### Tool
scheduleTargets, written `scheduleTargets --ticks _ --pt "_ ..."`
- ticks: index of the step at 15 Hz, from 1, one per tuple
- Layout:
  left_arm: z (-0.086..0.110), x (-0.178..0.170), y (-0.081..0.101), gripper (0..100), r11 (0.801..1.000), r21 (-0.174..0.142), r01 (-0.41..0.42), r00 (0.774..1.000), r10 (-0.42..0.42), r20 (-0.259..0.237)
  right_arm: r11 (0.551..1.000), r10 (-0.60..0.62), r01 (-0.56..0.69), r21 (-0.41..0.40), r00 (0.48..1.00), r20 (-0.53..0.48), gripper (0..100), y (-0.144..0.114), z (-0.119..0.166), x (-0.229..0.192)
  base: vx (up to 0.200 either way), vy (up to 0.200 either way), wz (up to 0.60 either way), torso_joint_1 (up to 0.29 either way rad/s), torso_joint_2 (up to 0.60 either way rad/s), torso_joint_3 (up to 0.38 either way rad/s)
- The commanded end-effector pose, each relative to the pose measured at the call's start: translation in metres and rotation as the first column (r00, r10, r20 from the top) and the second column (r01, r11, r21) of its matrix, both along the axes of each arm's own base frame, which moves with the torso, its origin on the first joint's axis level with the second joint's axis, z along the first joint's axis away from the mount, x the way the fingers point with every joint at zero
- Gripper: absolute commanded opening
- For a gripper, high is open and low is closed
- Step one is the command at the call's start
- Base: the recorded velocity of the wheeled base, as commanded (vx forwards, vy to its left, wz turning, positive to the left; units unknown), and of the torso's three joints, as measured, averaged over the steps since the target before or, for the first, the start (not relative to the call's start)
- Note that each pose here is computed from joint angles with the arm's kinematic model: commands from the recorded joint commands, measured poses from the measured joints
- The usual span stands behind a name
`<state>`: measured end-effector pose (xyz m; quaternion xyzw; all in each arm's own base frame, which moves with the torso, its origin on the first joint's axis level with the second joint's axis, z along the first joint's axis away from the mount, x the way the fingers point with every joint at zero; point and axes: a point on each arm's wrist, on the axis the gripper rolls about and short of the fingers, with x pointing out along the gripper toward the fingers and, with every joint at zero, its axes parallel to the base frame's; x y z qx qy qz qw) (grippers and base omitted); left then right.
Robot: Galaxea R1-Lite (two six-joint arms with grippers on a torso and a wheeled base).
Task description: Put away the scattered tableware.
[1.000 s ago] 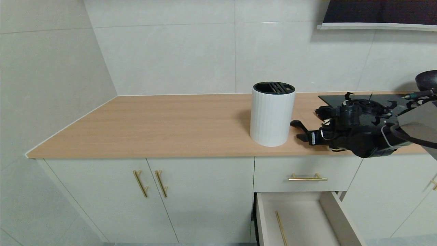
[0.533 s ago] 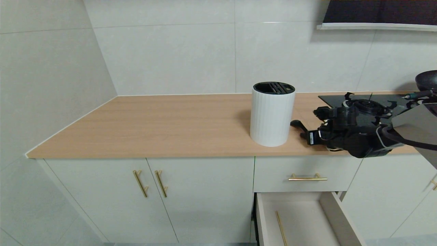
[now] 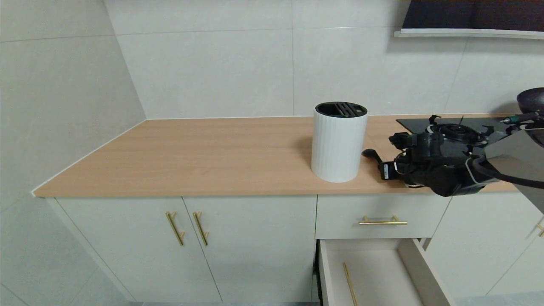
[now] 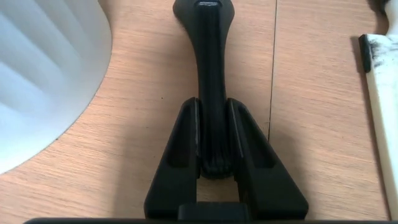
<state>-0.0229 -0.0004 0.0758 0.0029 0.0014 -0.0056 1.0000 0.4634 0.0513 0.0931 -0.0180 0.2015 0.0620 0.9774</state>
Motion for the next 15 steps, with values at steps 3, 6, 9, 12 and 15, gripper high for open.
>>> scheduleTargets --ticks 3,6,9,12,15 --pt "0.000 0.000 0.000 100 1.000 0.000 -0.001 1.000 0.001 0.000 0.995 -0.055 0.055 0.087 0.998 0.004 0 0.004 0.036 -0.039 0.000 0.000 0.00 0.000 0.00 0.000" --pt "0.000 0.000 0.000 100 1.000 0.000 -0.001 1.000 0.001 -0.002 0.994 -0.045 0.046 0.103 0.999 -0.016 0 0.000 0.063 -0.105 0.000 0.000 0.00 0.000 0.00 0.000" --pt "0.000 0.000 0.000 100 1.000 0.000 -0.001 1.000 0.001 0.000 0.981 -0.066 0.071 0.181 0.997 -0.034 0 -0.009 0.079 -0.165 0.000 0.000 0.00 0.000 0.00 0.000" --pt "0.000 0.000 0.000 100 1.000 0.000 -0.001 1.000 0.001 0.000 0.978 0.034 -0.014 0.210 0.995 -0.094 0 -0.015 0.071 -0.226 0.000 0.000 0.00 0.000 0.00 0.000" --pt "0.000 0.000 0.000 100 1.000 0.000 -0.001 1.000 0.001 0.000 0.978 0.080 -0.040 0.206 0.979 -0.190 0 -0.013 0.051 -0.248 0.000 0.000 0.00 0.000 0.00 0.000"
